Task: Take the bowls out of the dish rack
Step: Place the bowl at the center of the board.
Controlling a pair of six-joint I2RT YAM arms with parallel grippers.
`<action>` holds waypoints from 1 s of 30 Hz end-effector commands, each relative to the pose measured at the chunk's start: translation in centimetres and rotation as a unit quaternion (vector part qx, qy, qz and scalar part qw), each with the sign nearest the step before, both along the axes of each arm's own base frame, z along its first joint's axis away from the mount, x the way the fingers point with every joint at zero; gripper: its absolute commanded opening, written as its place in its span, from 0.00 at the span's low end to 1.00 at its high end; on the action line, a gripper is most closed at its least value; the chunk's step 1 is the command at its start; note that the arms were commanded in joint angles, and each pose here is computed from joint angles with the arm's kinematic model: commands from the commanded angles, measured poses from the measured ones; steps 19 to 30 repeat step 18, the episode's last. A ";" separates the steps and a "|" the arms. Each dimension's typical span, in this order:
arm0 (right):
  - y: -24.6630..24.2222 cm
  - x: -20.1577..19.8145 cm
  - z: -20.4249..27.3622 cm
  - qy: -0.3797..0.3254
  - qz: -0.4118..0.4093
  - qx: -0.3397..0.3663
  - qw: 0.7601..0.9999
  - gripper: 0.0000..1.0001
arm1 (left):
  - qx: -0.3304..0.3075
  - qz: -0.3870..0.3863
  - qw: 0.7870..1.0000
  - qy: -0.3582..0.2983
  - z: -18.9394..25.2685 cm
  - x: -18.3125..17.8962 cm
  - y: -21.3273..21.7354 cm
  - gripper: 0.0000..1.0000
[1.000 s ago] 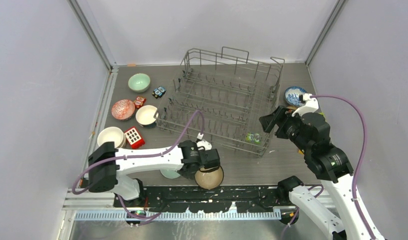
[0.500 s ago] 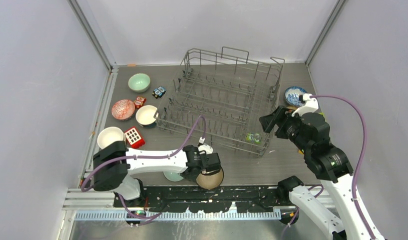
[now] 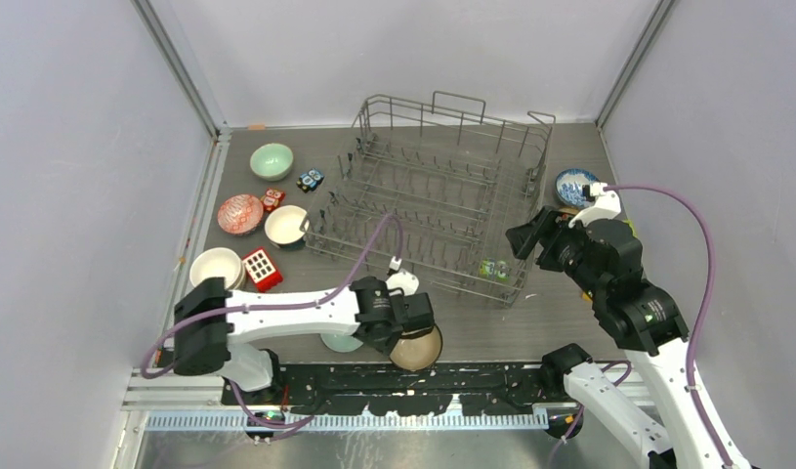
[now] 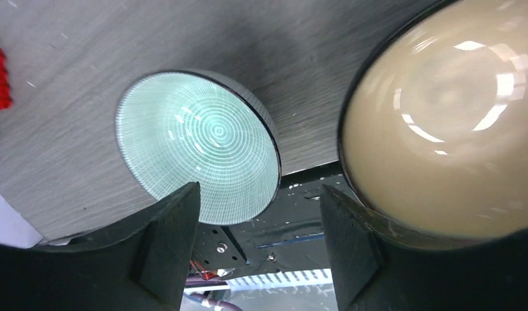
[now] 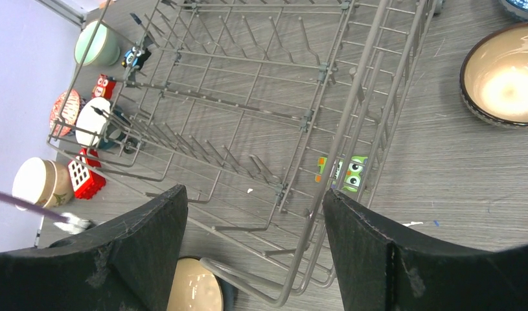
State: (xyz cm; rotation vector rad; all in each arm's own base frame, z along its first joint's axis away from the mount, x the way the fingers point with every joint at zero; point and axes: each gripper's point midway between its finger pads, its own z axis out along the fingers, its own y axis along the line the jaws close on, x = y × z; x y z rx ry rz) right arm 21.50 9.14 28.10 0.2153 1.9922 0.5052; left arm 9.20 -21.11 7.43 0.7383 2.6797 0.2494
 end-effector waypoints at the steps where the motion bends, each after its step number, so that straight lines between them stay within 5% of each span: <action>1: 0.1 0.3 2.2 -0.024 0.000 0.004 1.000 0.80 | -0.064 0.021 0.994 -0.091 8.1 2.3 -0.2 0.72; 7: 0.2 0.4 2.9 -0.029 0.003 0.004 1.000 0.81 | -0.113 0.058 0.974 -0.187 15.5 4.6 1.8 0.87; 18: 0.0 0.8 3.4 -0.035 -0.005 -0.001 0.999 0.81 | -0.248 0.137 0.906 -0.315 21.9 7.6 3.7 0.89; 30: 0.0 0.8 3.4 -0.035 -0.005 -0.001 0.999 0.81 | -0.248 0.137 0.906 -0.315 21.9 7.6 3.7 0.89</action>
